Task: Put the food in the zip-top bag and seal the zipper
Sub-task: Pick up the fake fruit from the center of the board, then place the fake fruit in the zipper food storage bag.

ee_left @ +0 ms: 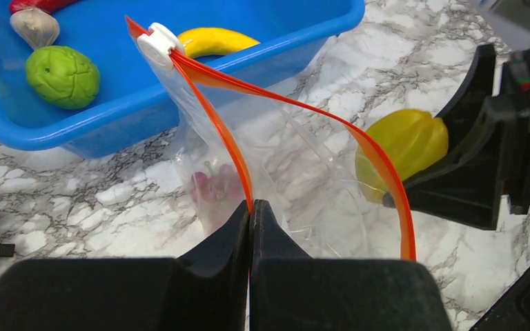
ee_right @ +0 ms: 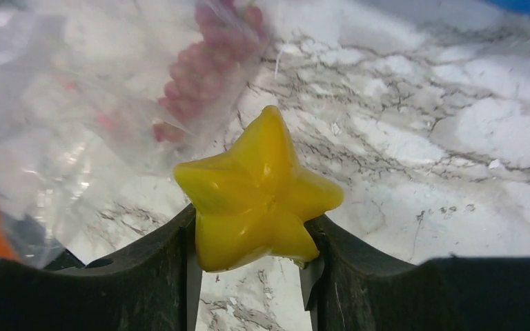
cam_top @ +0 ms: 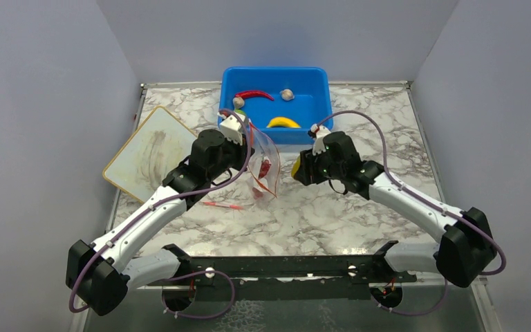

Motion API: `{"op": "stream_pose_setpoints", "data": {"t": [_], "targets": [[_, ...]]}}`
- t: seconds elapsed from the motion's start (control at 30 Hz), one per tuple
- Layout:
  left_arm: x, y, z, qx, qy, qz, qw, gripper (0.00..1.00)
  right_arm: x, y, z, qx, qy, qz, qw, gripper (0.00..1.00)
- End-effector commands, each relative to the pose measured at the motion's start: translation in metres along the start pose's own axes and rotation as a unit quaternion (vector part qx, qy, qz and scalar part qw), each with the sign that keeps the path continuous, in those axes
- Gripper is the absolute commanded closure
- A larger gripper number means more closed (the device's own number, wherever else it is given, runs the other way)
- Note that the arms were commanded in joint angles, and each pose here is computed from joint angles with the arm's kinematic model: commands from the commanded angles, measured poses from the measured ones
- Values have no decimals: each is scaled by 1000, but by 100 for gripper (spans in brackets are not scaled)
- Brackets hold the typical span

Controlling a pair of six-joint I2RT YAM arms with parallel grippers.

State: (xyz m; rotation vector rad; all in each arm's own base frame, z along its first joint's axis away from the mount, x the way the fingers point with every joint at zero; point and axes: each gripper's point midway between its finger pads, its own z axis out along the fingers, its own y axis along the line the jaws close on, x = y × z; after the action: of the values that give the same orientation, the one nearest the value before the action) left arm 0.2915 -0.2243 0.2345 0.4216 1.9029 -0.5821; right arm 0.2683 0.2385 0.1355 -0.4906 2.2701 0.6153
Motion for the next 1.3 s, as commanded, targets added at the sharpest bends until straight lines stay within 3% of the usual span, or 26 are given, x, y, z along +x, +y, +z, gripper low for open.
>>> {"op": "stream_pose_setpoints", "data": {"t": [0.0,0.23,0.53,0.97,1.27], "targets": [[-19,-18,-4,37,-18,-23,999,100,-34,7,-29,7,-38,-22,999,59],[-37,-31,-7,59,-18,-46,997,100,-83,35,-71,-36,-101,-39,993,60],[-37,-40,-3,78,-9,-71,994,100,-116,75,-98,-115,-144,-20,983,61],[-42,-51,-7,102,-8,-92,991,100,-123,120,-70,-153,-132,0,979,60],[-43,-56,-9,115,-6,-100,988,100,-113,106,-44,-77,-116,14,990,58]]}}
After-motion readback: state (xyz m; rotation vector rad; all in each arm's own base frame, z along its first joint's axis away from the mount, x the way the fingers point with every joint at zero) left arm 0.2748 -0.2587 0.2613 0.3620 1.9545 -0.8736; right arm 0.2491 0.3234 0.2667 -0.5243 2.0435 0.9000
